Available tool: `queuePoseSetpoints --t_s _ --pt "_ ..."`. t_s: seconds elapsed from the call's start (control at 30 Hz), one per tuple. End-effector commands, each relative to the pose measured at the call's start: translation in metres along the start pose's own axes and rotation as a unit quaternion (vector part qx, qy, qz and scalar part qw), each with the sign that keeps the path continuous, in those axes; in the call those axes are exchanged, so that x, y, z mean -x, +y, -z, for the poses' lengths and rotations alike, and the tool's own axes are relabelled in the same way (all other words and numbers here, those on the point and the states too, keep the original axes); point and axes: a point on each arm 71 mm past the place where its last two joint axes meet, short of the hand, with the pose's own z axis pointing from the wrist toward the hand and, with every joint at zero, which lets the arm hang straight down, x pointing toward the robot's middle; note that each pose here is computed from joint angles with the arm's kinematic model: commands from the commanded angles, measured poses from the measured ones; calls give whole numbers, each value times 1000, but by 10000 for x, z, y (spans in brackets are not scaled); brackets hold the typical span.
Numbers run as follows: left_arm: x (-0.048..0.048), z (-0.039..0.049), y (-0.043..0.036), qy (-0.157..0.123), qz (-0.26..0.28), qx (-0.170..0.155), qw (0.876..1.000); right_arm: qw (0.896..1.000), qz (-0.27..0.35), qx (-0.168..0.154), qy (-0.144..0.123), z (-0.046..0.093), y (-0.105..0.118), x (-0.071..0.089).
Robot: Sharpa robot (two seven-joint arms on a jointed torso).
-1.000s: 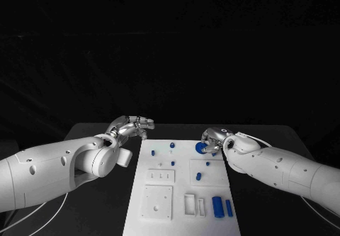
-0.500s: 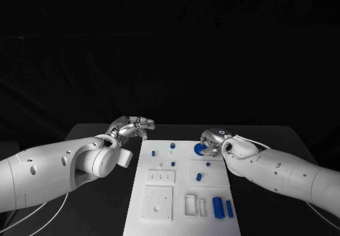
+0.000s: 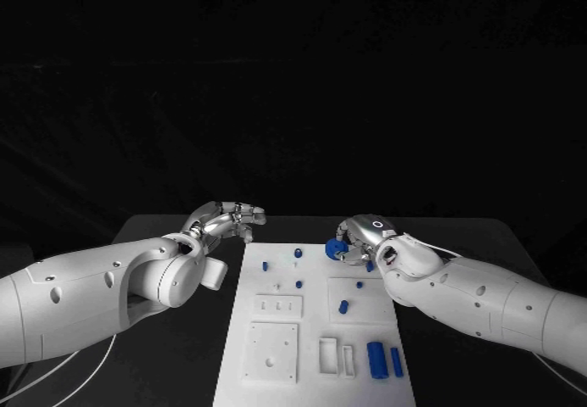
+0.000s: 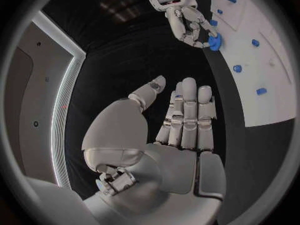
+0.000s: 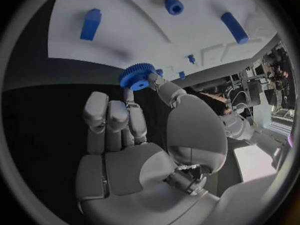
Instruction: Assemble the parts on the task board
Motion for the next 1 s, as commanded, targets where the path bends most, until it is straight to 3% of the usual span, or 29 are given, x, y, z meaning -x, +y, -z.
queuePoseSetpoints --t_s 0.03,0.43,1.0 --pt "-18 0 -14 6 0 -5 1000 999 20 20 -26 -4 132 42" --pt "-44 -6 -17 8 0 -5 1000 997 28 66 -24 -118 646 -13" --pt "-118 -49 -27 14 0 -7 1000 995 51 79 14 -186 900 -240"
